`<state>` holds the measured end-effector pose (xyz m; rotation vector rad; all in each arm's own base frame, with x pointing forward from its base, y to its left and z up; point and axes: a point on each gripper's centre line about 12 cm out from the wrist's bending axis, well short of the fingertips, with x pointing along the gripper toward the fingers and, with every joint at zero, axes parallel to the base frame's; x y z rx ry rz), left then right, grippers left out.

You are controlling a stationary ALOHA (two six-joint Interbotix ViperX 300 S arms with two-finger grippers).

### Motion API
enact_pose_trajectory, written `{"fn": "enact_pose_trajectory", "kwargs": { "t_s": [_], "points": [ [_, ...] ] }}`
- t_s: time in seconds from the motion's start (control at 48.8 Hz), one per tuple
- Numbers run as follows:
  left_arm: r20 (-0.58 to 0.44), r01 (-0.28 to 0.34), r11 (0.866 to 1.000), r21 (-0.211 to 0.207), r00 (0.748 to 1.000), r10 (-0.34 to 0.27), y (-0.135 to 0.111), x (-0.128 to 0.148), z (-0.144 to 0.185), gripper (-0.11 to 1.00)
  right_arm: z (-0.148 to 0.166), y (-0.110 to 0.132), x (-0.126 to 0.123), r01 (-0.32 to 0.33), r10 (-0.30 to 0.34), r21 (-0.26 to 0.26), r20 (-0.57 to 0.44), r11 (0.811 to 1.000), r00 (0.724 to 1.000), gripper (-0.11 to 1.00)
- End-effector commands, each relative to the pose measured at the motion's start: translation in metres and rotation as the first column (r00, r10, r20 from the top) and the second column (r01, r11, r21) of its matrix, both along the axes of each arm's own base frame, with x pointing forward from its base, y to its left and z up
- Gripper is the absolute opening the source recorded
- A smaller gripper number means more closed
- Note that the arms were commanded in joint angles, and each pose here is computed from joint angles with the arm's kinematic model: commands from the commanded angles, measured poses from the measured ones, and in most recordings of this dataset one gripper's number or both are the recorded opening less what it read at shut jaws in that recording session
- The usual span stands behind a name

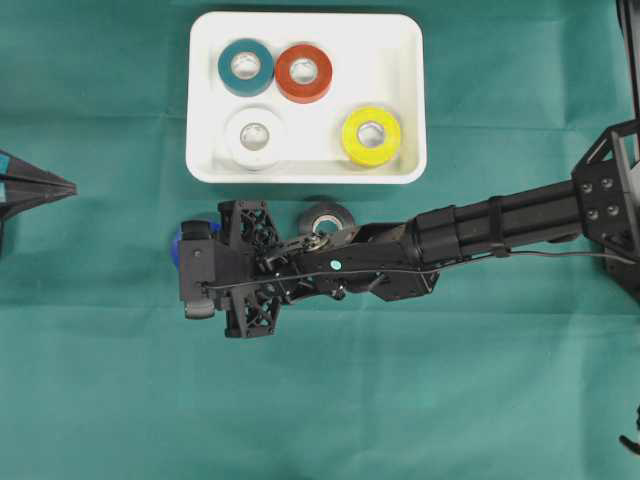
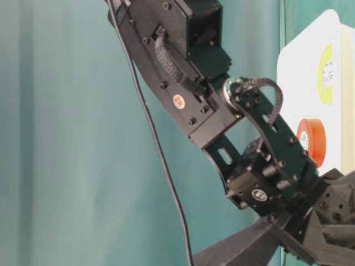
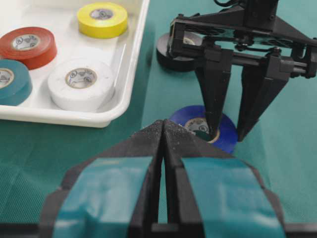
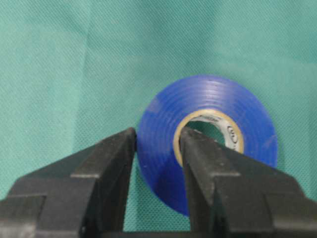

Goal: Put the tape into the white case with the right arm.
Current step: 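Close the right gripper on the blue roll's rim and lift it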

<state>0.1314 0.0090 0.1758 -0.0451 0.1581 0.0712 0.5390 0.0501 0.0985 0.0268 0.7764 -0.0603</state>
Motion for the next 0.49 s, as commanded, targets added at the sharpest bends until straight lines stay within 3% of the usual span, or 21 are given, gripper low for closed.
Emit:
{"fn": "enact_pose_trajectory", "kwargs": {
  "t_s": [0.0,0.472],
  "points": [
    [0.011,-0.003,1.0,-0.001,1.0,0.003,0.001,0.001,0.005,0.0,0.027,0.002,0.007,-0.008,0.008,0.006,0.064,1.0,0.998,0.01],
    [0.011,-0.003,1.0,-0.001,1.0,0.003,0.001,0.001,0.005,0.0,0.092,0.004,0.0,-0.001,0.001,0.002,0.157,1.0,0.988,0.01]
  ]
}}
